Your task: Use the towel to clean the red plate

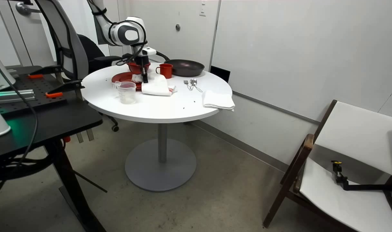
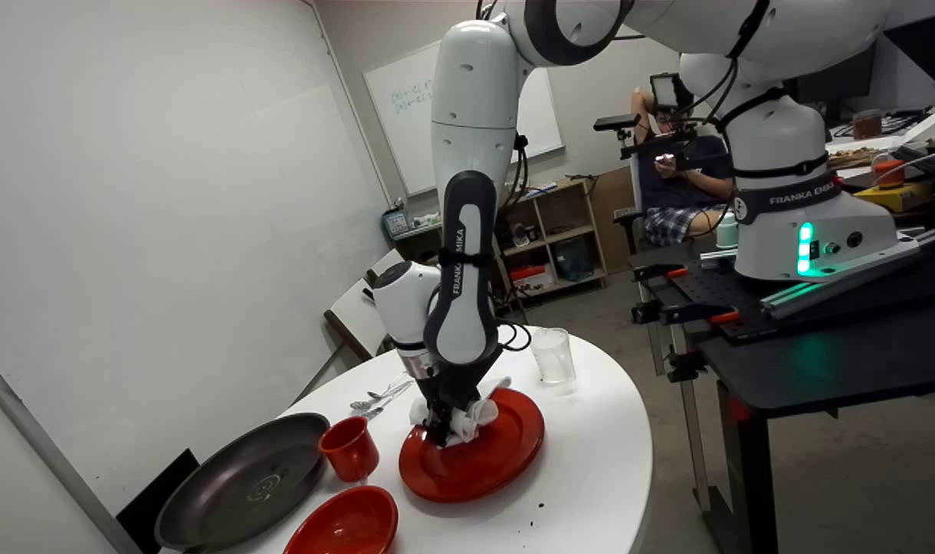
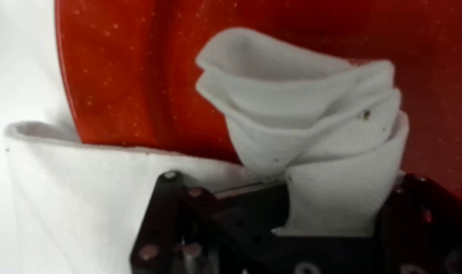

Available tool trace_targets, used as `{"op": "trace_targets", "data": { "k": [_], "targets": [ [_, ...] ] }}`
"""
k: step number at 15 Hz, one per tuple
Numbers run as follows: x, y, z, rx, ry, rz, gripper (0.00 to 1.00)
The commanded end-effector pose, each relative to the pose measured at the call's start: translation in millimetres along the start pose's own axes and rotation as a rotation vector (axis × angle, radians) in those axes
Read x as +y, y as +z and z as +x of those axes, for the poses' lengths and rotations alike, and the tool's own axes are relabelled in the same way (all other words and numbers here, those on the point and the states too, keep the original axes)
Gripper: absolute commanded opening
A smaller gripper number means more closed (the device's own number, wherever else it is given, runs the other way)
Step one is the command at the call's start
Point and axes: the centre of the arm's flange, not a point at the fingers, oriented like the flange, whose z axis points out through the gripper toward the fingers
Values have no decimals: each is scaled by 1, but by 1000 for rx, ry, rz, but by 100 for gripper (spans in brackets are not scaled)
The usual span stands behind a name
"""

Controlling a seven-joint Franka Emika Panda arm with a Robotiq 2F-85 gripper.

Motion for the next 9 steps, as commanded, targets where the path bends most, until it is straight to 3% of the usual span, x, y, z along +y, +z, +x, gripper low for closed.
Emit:
{"op": "trace_targets", "data": {
  "k": [1,9],
  "targets": [
    [-9,-3,-10,-138,-21,2,1],
    [-20,-10,-36,-487,-113,87,1]
  ]
}}
